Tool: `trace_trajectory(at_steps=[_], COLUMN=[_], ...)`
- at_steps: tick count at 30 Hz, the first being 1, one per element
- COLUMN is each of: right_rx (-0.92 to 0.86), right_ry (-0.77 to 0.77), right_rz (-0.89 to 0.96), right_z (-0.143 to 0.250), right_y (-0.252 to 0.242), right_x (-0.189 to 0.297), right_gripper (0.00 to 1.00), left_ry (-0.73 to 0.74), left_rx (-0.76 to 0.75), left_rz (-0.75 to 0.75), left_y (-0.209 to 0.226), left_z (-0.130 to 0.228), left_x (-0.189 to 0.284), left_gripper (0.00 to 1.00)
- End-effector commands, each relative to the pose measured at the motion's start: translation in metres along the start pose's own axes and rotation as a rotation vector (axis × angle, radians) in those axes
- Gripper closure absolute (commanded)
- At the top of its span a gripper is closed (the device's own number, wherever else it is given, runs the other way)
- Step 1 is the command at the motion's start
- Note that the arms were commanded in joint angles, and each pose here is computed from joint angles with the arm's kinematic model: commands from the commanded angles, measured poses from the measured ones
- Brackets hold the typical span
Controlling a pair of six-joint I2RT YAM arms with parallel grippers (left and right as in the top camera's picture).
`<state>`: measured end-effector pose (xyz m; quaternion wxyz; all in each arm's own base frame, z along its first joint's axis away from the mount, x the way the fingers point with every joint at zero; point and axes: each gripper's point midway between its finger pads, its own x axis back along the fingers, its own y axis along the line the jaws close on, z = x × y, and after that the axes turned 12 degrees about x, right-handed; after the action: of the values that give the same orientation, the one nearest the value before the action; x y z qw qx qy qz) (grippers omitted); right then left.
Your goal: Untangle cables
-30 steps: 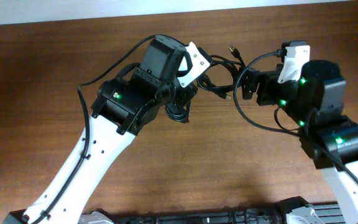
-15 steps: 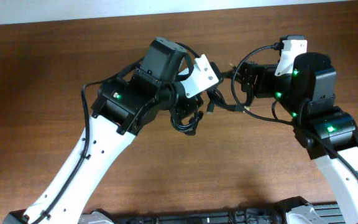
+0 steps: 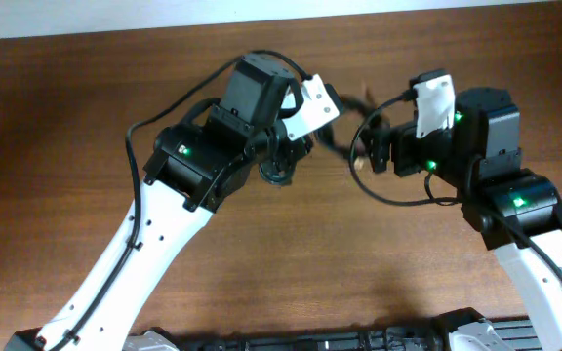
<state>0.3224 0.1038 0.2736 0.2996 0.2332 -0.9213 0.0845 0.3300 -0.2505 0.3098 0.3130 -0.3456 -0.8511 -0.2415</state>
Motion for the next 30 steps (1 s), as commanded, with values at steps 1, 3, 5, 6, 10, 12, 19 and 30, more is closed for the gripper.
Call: trace_trajectory(at_steps=[1, 3, 5, 6, 10, 12, 19, 30], right_rx=[0.080, 0.080, 0.080, 0.077, 0.080, 0.094, 0.118, 0.093], right_ry=[0.013, 0.016, 0.016, 0.016, -0.035, -0.081, -0.167, -0.029], right_rz=[-0.056, -0.046, -0.046, -0.046, -0.065, -0.054, -0.004, 0.080], right_z=[0.005, 0.006, 0.006, 0.005, -0.003, -0.011, -0.018, 0.005], right_y=[0.010, 0.009, 0.009, 0.009, 0.016, 0.018, 0.021, 0.000], right_x=[-0.001, -0.001, -0.001, -0.001, 0.013, 0.027, 0.067, 0.044], right_gripper=[0.01, 0.01, 0.01, 0.01, 0.01, 0.01, 0.01, 0.01], left_ry=[-0.028, -0.026, -0.024, -0.022, 0.014, 0.022, 0.025, 0.005], left_rx=[-0.042, -0.086, -0.115, -0.128, -0.198, -0.203, -0.205, -0.132], left_rz=[-0.100, -0.100, -0.100, -0.100, -0.088, -0.083, -0.071, -0.037], left_y=[0.018, 0.018, 0.018, 0.018, 0.016, 0.015, 0.012, 0.006], left_z=[-0.009, -0.009, -0.009, -0.008, 0.000, 0.002, 0.003, 0.001], left_x=[0.014, 0.014, 0.014, 0.014, 0.013, 0.013, 0.013, 0.014], left_gripper=[1.00, 1.00, 1.00, 1.00, 1.00, 1.00, 1.00, 1.00])
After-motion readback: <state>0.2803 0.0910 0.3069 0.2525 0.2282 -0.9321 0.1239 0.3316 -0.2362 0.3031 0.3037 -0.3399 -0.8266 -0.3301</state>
